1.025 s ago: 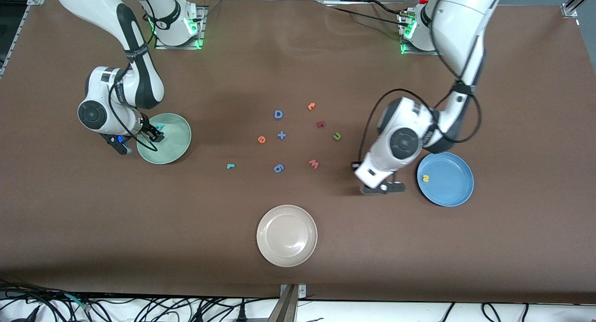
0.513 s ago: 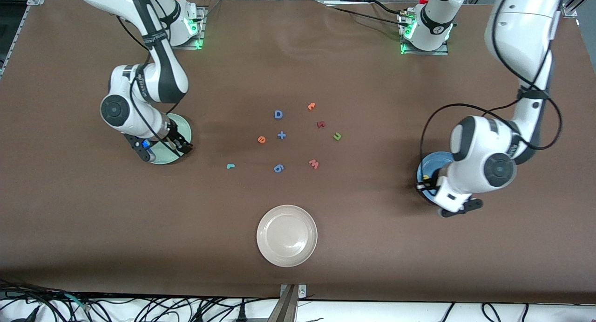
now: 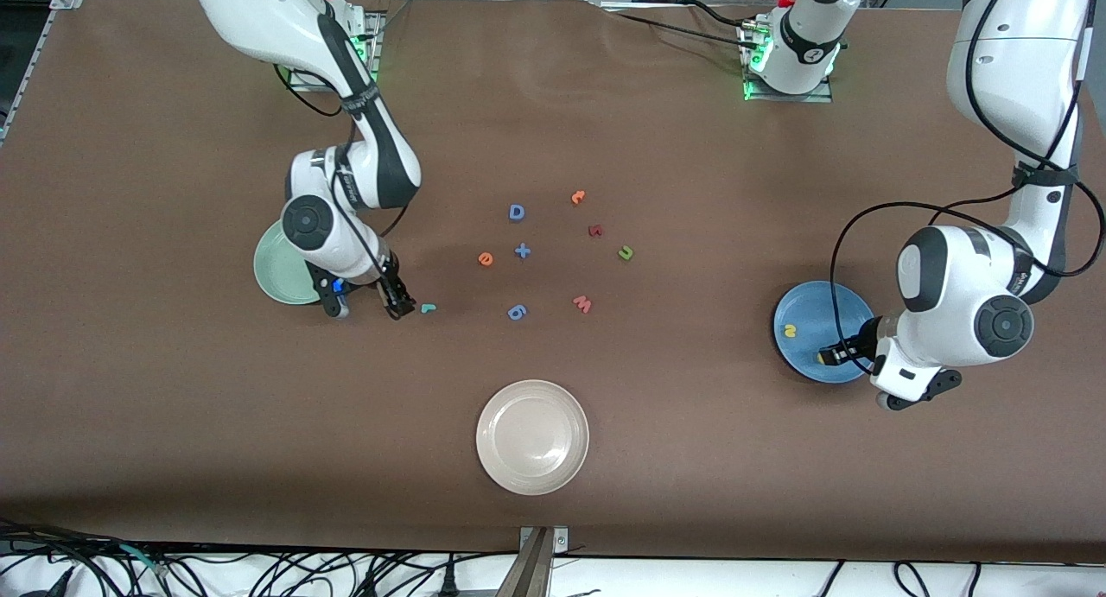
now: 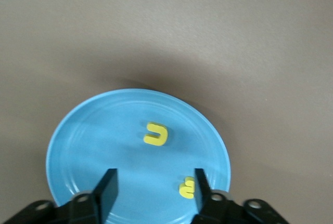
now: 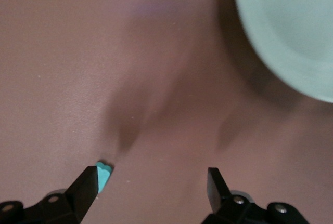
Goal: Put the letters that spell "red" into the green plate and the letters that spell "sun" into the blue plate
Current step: 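Grasp the cyan 7 with the right gripper while the left gripper grasps green n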
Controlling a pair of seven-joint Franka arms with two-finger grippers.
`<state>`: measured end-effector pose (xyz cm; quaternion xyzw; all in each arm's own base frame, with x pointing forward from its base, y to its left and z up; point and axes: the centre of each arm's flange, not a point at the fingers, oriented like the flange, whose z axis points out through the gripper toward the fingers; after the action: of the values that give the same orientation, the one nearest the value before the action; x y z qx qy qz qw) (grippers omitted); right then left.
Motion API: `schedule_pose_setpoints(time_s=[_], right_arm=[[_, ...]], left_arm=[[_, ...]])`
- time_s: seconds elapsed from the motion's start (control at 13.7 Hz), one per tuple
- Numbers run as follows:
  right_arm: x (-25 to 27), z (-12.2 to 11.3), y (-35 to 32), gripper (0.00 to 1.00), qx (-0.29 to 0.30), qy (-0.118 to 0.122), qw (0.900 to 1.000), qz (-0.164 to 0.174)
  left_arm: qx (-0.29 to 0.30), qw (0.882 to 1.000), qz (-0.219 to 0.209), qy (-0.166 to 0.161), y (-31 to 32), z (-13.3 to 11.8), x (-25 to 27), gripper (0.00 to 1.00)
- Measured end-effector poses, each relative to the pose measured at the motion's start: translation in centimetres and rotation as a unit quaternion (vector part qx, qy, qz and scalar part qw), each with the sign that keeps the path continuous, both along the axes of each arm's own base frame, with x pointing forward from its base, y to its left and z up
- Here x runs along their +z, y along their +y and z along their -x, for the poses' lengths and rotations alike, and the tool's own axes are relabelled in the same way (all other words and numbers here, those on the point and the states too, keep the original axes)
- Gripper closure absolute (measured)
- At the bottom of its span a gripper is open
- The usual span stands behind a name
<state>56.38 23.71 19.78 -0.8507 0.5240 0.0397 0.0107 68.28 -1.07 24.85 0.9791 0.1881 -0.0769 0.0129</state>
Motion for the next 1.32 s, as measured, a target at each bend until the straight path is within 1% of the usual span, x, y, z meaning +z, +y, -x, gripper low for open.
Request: schedule_pose_setpoints(time_s=[0.15, 0.22, 0.37, 0.51, 0.66, 0.88, 0.95, 1.03, 1.1, 1.24, 1.32], right_arm=[[-0.8, -0.6, 1.4, 0.07, -0.015, -0.007, 1.000, -0.001], [-0.8, -0.9, 2.0, 0.07, -0.018, -0.010, 1.000, -0.003], [-0.7, -1.4, 2.6, 0.08, -0.023, -0.014, 1.000, -0.005], [-1.0, -1.5, 2.8, 0.08, -0.026, -0.017, 1.000, -0.005], [-1.9, -1.4, 3.0, 0.11, -0.026, -0.021, 0.999, -0.002], [-3.0, -1.3, 3.1, 0.12, -0.025, -0.022, 0.999, 0.001], [-2.8, -1.4, 3.2, 0.19, -0.026, -0.024, 0.999, 0.000], [-2.7, -1.4, 3.2, 0.19, -0.026, -0.024, 0.999, 0.000], [-2.7, -1.4, 3.2, 0.22, -0.026, -0.025, 0.999, -0.001], [-2.6, -1.5, 3.2, 0.26, -0.026, -0.025, 0.999, -0.001], [-2.6, -1.5, 3.3, 0.26, -0.026, -0.025, 0.999, -0.001]], left_arm=[[-0.005, 1.000, 0.005, 0.003, -1.8, 0.1, -0.1, 0.07], [0.003, 1.000, 0.006, 0.006, -3.3, 0.3, -0.1, 0.00], [0.013, 1.000, 0.002, 0.015, -8.2, 1.0, -0.5, 0.00], [0.019, 1.000, -0.006, 0.022, -15.0, 2.6, -0.9, 0.00], [0.029, 0.999, -0.017, 0.028, -21.3, 4.6, -1.2, 0.00], [0.043, 0.998, -0.037, 0.036, -29.4, 8.6, -1.8, 0.00], [0.047, 0.997, -0.042, 0.038, -31.3, 9.9, -2.3, 0.00], [0.054, 0.997, -0.044, 0.035, -32.6, 10.8, -2.7, 0.00], [0.062, 0.997, -0.040, 0.027, -33.6, 11.6, -3.3, 0.00], [0.071, 0.997, -0.026, 0.016, -35.1, 13.5, -4.7, 0.00], [0.074, 0.997, -0.019, 0.011, -35.5, 14.5, -5.4, 0.00]])
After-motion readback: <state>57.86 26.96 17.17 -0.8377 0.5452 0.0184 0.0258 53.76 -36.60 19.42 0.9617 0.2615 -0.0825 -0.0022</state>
